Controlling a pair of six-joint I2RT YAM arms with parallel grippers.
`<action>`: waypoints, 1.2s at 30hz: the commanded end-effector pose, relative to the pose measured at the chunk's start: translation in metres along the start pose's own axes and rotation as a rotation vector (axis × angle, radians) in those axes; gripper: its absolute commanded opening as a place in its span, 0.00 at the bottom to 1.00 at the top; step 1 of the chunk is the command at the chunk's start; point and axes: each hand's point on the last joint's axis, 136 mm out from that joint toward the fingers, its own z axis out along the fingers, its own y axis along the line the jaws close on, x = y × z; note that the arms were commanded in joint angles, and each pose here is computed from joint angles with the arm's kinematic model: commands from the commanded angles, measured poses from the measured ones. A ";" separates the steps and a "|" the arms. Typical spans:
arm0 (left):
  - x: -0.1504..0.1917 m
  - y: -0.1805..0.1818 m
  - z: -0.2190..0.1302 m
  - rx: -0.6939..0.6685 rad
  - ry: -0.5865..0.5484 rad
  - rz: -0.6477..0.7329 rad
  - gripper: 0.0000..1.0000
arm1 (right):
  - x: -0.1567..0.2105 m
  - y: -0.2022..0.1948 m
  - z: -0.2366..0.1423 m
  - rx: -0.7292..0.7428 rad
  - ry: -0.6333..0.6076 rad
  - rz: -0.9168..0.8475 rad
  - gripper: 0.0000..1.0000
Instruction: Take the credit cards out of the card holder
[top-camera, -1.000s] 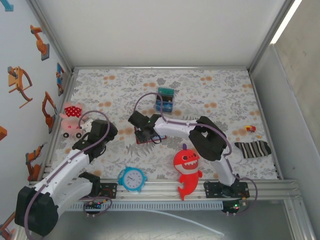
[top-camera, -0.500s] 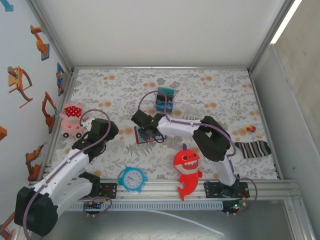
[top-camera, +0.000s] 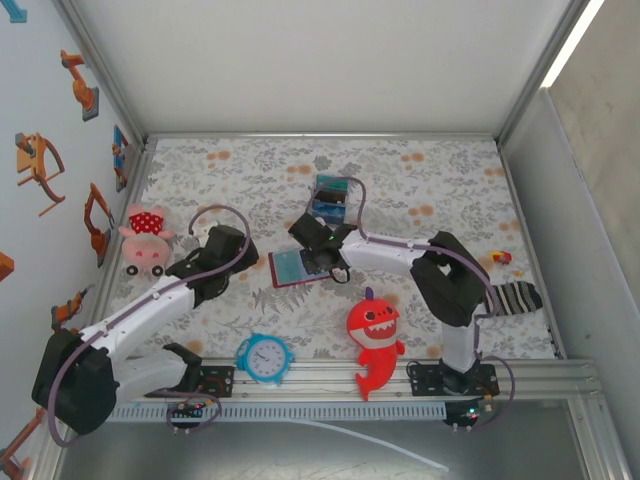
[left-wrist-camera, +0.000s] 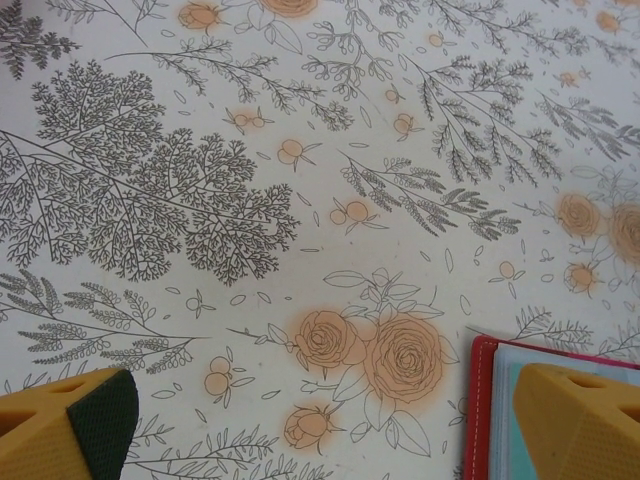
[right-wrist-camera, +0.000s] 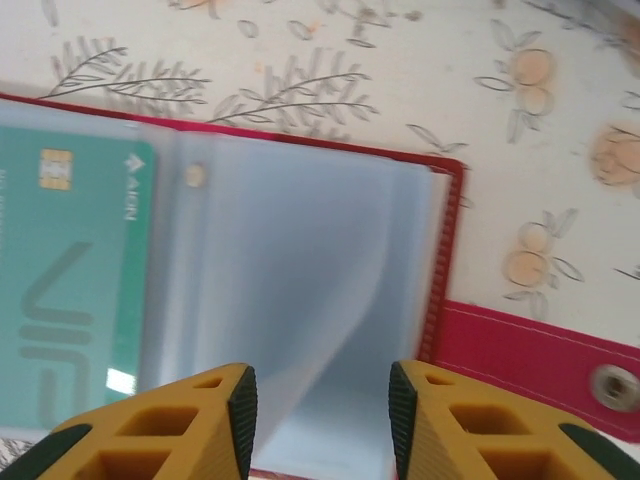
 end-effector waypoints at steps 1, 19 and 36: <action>-0.003 -0.012 0.001 0.021 0.005 0.058 0.97 | -0.017 -0.009 -0.019 -0.013 -0.078 0.064 0.38; 0.054 -0.036 0.035 0.007 0.197 0.257 0.97 | -0.026 0.011 -0.024 -0.319 -0.019 0.163 0.20; 0.070 -0.036 0.043 0.011 0.251 0.253 0.97 | -0.012 0.042 0.003 -0.492 0.102 0.200 0.19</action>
